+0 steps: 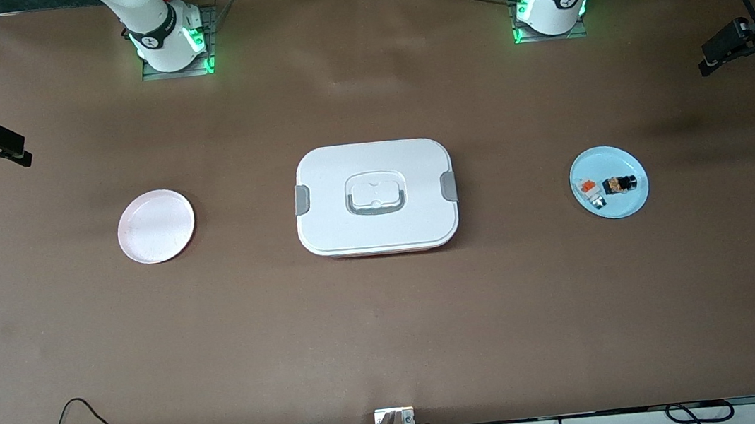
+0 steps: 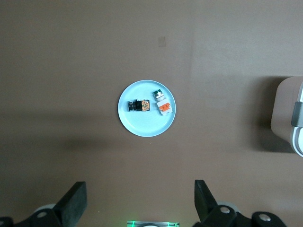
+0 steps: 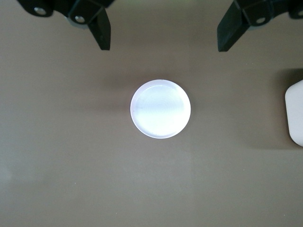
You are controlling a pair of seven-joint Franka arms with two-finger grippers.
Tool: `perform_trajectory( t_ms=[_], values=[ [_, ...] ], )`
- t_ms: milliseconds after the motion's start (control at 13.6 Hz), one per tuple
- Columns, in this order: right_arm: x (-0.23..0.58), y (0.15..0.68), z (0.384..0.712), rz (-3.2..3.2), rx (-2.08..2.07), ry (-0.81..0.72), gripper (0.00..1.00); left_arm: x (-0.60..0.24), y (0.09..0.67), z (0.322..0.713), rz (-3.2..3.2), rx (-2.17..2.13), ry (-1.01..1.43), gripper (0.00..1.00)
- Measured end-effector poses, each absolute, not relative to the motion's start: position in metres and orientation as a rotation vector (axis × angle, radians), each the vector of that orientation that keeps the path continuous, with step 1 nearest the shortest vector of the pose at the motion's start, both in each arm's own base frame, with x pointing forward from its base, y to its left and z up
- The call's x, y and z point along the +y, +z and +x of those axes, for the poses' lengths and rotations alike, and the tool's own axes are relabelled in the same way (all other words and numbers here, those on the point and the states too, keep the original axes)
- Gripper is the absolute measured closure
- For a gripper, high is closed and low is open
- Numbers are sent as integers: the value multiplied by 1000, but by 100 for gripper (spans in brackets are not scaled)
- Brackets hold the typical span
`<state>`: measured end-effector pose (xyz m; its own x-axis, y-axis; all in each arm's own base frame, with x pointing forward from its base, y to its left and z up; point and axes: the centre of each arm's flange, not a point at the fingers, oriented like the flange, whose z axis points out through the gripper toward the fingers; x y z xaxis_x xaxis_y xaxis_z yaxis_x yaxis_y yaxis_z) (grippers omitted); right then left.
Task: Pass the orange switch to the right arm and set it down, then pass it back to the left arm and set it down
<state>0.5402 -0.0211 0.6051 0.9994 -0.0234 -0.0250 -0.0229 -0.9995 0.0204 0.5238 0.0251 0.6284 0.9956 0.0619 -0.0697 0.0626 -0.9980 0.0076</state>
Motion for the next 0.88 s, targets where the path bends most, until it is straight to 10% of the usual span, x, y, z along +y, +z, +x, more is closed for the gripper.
perform_trajectory(
  t_ms=[880],
  values=[
    [-21, 607, 540, 3121, -36, -35, 0, 71, 457, 588, 3083, 279, -436, 0]
  ],
)
